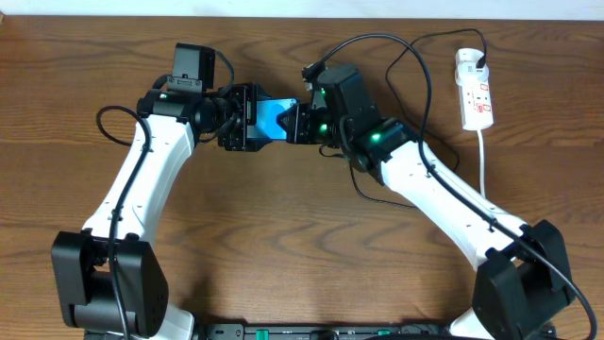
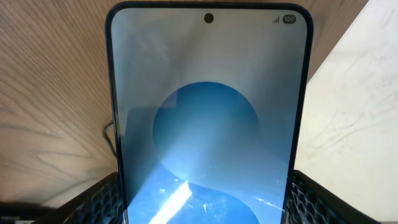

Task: Plug charger to phone and switch on socket
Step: 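Grasp the phone's side edge with the right gripper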

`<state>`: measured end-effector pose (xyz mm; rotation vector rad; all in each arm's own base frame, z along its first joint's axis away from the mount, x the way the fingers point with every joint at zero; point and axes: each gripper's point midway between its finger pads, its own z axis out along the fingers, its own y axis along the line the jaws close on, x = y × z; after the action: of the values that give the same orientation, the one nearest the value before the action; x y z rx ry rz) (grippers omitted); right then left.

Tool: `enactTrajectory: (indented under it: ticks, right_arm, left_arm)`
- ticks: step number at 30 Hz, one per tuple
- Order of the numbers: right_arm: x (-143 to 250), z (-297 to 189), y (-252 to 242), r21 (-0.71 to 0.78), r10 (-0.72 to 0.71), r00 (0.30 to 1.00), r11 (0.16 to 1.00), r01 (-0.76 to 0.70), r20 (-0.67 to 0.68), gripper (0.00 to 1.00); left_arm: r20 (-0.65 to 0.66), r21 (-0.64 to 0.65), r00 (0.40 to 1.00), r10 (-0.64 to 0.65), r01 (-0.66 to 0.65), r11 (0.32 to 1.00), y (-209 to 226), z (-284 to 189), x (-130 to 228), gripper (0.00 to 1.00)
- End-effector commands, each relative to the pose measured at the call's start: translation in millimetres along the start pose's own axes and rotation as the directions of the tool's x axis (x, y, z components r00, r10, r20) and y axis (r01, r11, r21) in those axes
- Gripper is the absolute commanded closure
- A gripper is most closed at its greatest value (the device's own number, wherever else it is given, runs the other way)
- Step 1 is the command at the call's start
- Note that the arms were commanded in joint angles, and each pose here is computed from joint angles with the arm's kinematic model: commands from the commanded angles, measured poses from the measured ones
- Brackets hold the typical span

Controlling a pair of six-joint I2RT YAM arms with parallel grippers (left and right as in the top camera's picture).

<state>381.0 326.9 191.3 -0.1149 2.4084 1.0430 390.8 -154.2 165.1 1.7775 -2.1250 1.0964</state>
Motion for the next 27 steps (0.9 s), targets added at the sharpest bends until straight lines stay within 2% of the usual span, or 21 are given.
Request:
enactTrajectory:
  ticks: [1, 6, 11, 15, 17, 19, 23, 27]
  right_arm:
    - [-20, -7, -5, -0.006, 0.014, 0.999, 1.0, -0.014, 0.048, 0.99]
    - [-26, -14, -5, -0.016, 0.018, 0.998, 1.0, -0.017, 0.06, 0.99]
    - [-27, -17, -3, -0.037, 0.021, 0.999, 0.999, -0.02, 0.05, 0.99]
    - [-27, -20, -5, -0.054, 0.033, 0.999, 0.998, -0.031, 0.034, 0.99]
    - [-29, -21, -7, -0.059, 0.038, 0.999, 0.998, -0.036, 0.033, 0.99]
    - [-31, -23, -10, -0.06, 0.043, 0.999, 0.997, -0.041, 0.034, 0.99]
    - [-36, -28, -14, -0.058, 0.051, 0.998, 0.997, -0.049, 0.044, 0.99]
    - [-41, -35, -15, -0.065, 0.053, 0.997, 0.997, -0.049, 0.056, 0.99]
  left_arm:
    - [-0.02, 0.012, 0.998, 0.062, -0.062, 0.998, -1, -7, 11, 0.71]
    - [-0.02, 0.015, 0.992, 0.128, -0.127, 0.992, -1, -7, 11, 0.64]
    - [-0.013, 0.057, 0.961, 0.277, -0.275, 0.96, -11, -8, 13, 0.6]
    - [-0.036, 0.132, 0.875, 0.484, -0.476, 0.87, -25, -10, 25, 0.59]
    - [-0.043, 0.164, 0.836, 0.547, -0.534, 0.83, -30, -11, 31, 0.59]
    - [-0.038, 0.171, 0.832, 0.553, -0.54, 0.824, -32, -11, 31, 0.57]
    - [-0.034, 0.179, 0.829, 0.559, -0.545, 0.819, -34, -11, 32, 0.42]
    - [-0.034, 0.179, 0.829, 0.559, -0.545, 0.819, -34, -11, 32, 0.35]
